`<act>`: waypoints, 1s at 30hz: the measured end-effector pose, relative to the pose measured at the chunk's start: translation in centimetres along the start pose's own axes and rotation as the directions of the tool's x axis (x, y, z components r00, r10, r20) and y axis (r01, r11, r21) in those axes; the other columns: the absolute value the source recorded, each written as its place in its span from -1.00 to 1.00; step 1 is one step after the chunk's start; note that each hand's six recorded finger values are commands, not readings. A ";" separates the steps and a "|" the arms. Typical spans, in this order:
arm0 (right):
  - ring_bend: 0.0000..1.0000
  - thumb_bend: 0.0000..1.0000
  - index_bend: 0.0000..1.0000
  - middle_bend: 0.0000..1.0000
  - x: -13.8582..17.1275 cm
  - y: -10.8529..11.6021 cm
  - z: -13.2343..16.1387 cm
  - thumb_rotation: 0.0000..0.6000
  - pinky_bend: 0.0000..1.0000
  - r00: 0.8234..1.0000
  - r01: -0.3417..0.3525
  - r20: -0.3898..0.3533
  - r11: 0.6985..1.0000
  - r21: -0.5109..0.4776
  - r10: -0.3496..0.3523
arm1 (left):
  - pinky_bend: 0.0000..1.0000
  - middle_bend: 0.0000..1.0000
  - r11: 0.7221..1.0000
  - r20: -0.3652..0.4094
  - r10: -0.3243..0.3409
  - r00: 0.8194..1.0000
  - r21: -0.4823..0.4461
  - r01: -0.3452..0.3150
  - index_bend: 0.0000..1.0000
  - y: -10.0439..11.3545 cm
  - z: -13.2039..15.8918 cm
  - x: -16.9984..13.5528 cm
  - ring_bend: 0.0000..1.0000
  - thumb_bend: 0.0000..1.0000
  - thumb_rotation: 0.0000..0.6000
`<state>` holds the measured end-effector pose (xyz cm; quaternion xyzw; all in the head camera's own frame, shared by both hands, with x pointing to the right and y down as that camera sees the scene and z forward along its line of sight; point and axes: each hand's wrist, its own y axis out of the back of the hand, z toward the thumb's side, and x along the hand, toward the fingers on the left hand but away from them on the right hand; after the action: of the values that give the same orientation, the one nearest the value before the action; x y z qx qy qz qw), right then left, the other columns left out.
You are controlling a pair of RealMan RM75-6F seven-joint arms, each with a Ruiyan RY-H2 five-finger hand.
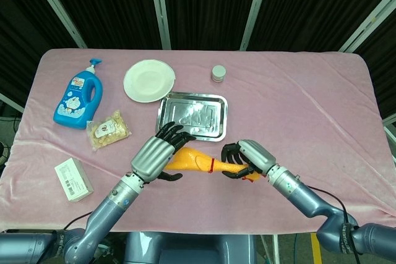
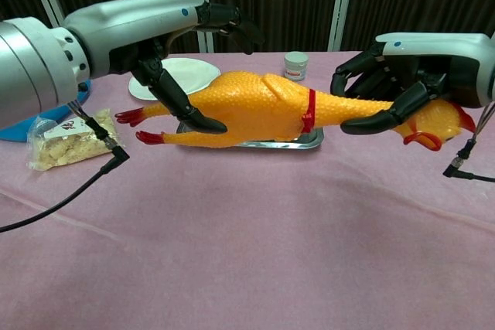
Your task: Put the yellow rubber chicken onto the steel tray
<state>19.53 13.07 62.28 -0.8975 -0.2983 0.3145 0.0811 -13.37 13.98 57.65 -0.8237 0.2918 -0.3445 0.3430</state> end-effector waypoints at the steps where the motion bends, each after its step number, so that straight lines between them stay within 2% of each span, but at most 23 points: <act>1: 0.52 0.14 0.99 0.49 0.1 0.0 0.0 1.00 0.81 1.000 0.001 0.001 1.000 -0.001 -0.001 | -1.00 -0.63 1.000 -0.006 -0.001 1.000 0.000 0.001 -0.61 -0.1 0.0 0.2 -0.84 -0.94 1.00; 8: 0.52 0.14 0.99 0.49 0.1 -0.1 -0.1 1.00 0.81 1.000 -0.001 0.002 1.000 -0.007 0.001 | -0.85 -0.50 1.000 -0.039 0.010 0.999 -0.011 -0.010 -0.41 -0.4 -0.4 0.6 -0.72 -0.69 1.00; 10: 0.52 0.14 0.99 0.49 0.0 -0.1 0.0 1.00 0.81 1.000 -0.004 -0.002 1.000 -0.008 0.004 | -0.77 -0.42 1.000 -0.043 0.008 0.999 -0.003 -0.008 -0.29 -0.6 -0.5 0.6 -0.64 -0.58 1.00; 12: 0.52 0.14 0.99 0.49 0.0 -0.2 0.1 1.00 0.81 1.000 -0.006 -0.005 1.000 -0.009 0.006 | -0.67 -0.32 1.000 -0.045 0.007 0.999 -0.002 -0.007 -0.19 -0.7 -0.5 0.7 -0.55 -0.39 1.00; 14: 0.52 0.14 1.00 0.49 0.0 -0.2 0.2 1.00 0.81 1.000 -0.008 -0.008 1.000 -0.009 0.008 | -0.65 -0.30 1.000 -0.049 0.015 0.999 0.000 -0.015 -0.19 -0.7 -0.5 0.8 -0.53 -0.27 1.00; 17: 0.52 0.14 1.00 0.49 0.0 -0.2 0.2 1.00 0.81 1.000 -0.010 -0.009 1.000 -0.013 0.010 | -0.64 -0.29 1.000 -0.052 0.025 0.998 0.005 -0.024 -0.19 -0.7 -0.6 1.0 -0.52 -0.21 1.00; 19: 0.52 0.14 1.00 0.49 0.0 -0.3 0.3 1.00 0.81 1.000 -0.012 -0.009 1.000 -0.019 0.012 | -0.60 -0.22 1.000 -0.050 0.024 0.998 0.015 -0.023 -0.13 -0.8 -0.6 1.2 -0.45 -0.16 1.00; 22: 0.52 0.14 1.00 0.49 0.0 -0.4 0.3 1.00 0.81 1.000 -0.015 -0.011 1.000 -0.023 0.015 | -0.42 0.05 1.000 -0.046 0.023 0.999 0.023 -0.022 0.12 -1.0 -0.6 1.3 -0.20 0.01 1.00; 24: 0.52 0.14 1.00 0.49 0.0 -0.4 0.3 1.00 0.81 1.000 -0.016 -0.012 1.000 -0.023 0.015 | -0.24 0.30 0.999 -0.042 0.027 0.999 0.019 -0.026 0.37 -1.0 -0.5 1.4 0.03 0.15 1.00; 27: 0.52 0.14 1.00 0.49 -0.1 -0.5 0.3 1.00 0.81 1.000 -0.018 -0.013 1.000 -0.024 0.017 | -0.08 0.52 0.999 -0.034 0.045 0.998 -0.009 -0.045 0.63 -0.9 -0.3 1.5 0.24 0.33 1.00; 30: 0.52 0.14 1.00 0.49 -0.1 -0.5 0.2 1.00 0.81 1.000 -0.017 -0.012 1.000 -0.024 0.017 | -0.01 0.62 0.997 -0.020 0.073 0.997 -0.036 -0.074 0.75 -0.7 -0.1 1.7 0.33 0.40 1.00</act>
<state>19.12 13.41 62.27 -0.9028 -0.2940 0.3061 0.0694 -12.29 13.19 58.85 -0.8152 0.3315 -0.3340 0.3377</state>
